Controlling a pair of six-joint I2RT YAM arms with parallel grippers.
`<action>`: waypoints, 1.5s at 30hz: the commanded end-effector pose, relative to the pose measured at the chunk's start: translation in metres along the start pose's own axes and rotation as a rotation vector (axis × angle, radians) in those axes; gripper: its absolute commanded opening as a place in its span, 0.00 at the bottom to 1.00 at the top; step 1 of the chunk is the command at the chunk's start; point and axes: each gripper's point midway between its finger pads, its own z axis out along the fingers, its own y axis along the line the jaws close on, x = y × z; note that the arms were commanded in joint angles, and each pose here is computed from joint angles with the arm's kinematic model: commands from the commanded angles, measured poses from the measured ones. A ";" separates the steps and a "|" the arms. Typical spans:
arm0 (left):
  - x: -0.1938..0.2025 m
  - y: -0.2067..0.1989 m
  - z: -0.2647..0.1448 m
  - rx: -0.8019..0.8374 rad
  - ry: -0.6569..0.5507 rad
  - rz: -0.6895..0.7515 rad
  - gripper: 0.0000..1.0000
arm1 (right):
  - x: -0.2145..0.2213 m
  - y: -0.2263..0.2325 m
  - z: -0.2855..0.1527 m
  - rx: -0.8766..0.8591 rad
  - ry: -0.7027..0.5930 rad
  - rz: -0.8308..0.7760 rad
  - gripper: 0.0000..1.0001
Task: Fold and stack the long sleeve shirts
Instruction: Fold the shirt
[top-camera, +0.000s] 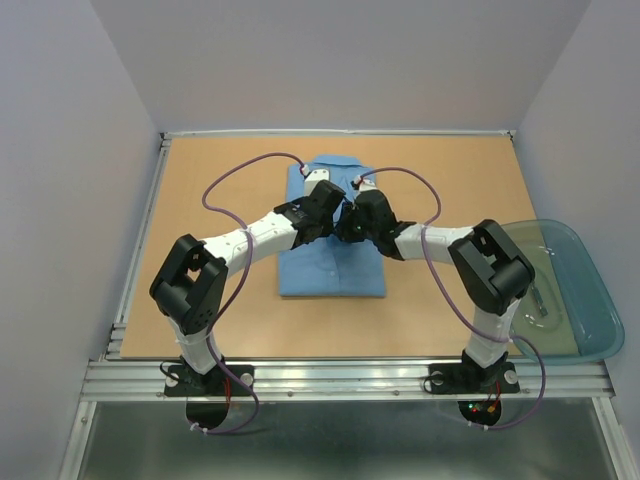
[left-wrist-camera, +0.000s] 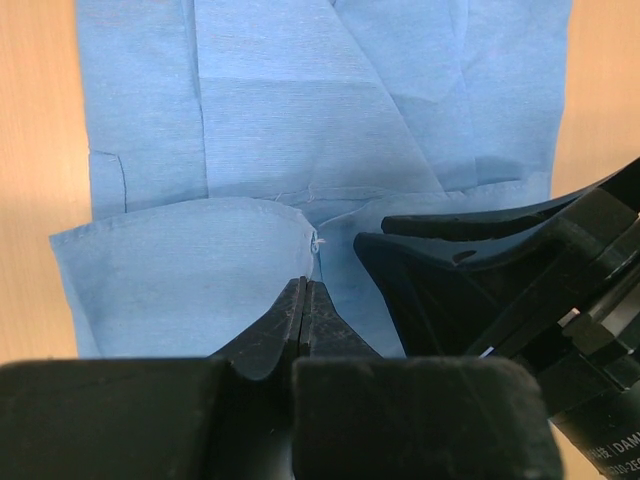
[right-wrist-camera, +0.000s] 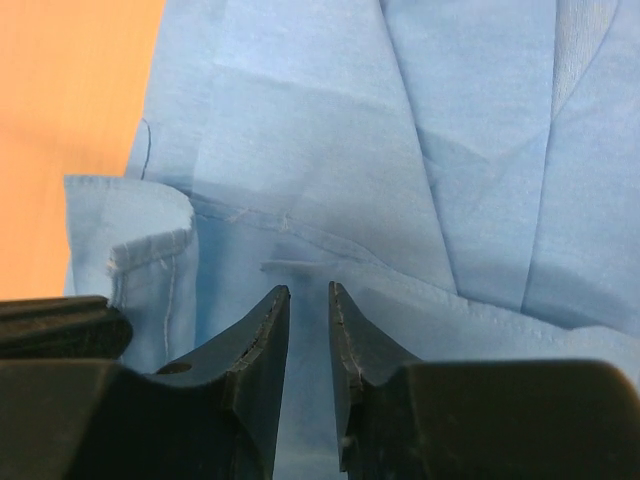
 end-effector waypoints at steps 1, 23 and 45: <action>-0.023 -0.005 -0.014 0.023 -0.051 -0.015 0.03 | -0.039 0.012 0.008 -0.021 -0.099 -0.032 0.28; -0.054 -0.017 -0.039 0.131 -0.154 -0.039 0.80 | -0.087 -0.028 -0.059 0.107 -0.209 -0.060 0.51; 0.067 0.072 -0.008 0.109 0.088 -0.234 0.75 | -0.026 0.092 -0.035 -0.456 0.064 0.088 0.43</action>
